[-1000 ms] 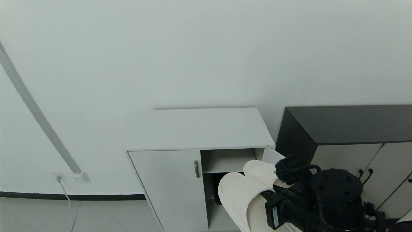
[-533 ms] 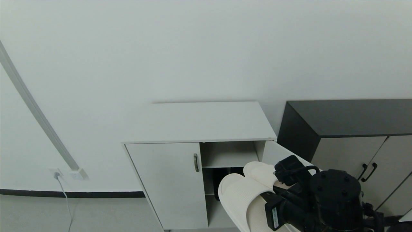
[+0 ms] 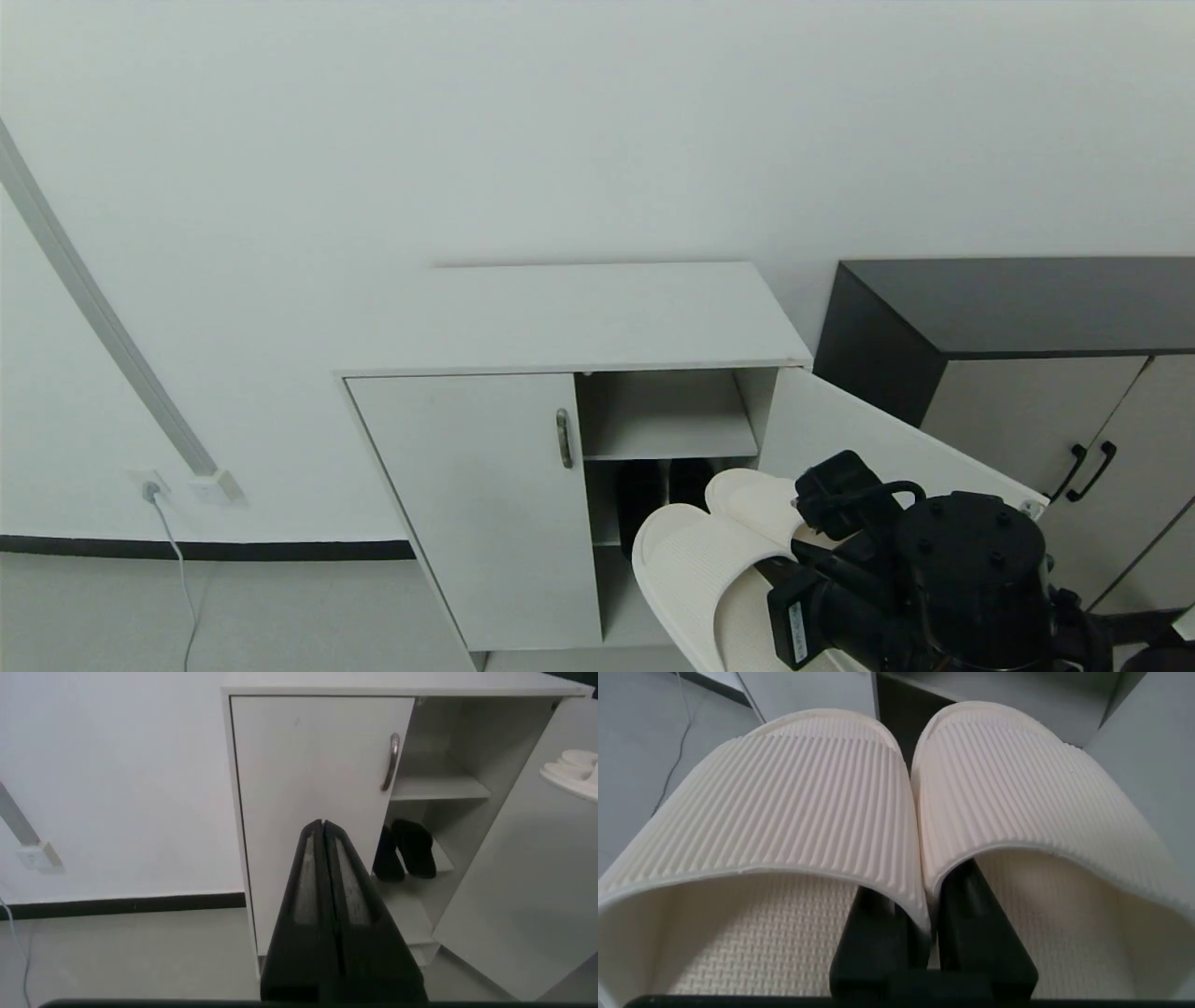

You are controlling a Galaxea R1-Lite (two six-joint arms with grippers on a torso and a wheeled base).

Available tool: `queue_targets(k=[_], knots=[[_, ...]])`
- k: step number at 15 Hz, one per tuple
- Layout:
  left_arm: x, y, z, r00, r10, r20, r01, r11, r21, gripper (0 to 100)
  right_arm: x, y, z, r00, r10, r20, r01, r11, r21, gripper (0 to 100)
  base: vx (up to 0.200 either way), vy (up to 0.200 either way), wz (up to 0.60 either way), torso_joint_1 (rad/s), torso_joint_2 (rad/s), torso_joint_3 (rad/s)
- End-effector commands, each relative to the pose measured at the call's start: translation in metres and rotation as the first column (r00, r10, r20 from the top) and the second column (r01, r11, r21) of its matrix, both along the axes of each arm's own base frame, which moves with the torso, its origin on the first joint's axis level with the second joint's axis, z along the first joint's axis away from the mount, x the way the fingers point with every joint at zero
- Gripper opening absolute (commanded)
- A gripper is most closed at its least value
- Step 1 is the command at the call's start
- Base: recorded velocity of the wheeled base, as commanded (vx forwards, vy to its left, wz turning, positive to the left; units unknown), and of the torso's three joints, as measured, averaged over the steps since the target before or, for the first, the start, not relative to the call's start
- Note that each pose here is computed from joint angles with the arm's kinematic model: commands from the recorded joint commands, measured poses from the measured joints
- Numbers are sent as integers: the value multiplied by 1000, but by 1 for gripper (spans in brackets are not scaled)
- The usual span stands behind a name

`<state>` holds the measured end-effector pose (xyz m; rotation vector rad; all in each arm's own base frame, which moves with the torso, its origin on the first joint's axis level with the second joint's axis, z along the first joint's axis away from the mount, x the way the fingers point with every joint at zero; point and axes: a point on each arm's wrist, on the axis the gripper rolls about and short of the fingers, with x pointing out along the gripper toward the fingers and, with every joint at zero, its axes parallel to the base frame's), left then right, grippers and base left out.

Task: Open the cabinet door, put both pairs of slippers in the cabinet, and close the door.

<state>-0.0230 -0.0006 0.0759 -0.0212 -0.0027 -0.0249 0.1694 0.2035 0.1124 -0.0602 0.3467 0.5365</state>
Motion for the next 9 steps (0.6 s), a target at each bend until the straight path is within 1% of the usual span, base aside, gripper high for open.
queue_targets(k=[1,7,9], knots=[[0,0,0,1000,0,-1,0,1000,0,0,0,0,0,1000,1,-1,-1,1000,-1,0,0,0,0,-227,544,325],[0,0,0,1000,-1,-1,1,1000,0,0,-1,0,0,1000,1,0,-1,1000,0,0,0,0,0,-202,532,317],[0,0,0,1000,0,-1,0,1000,0,0,0,0,3,1000,-1,21,0,1000,22,0,0,0,0,-183,505,325]])
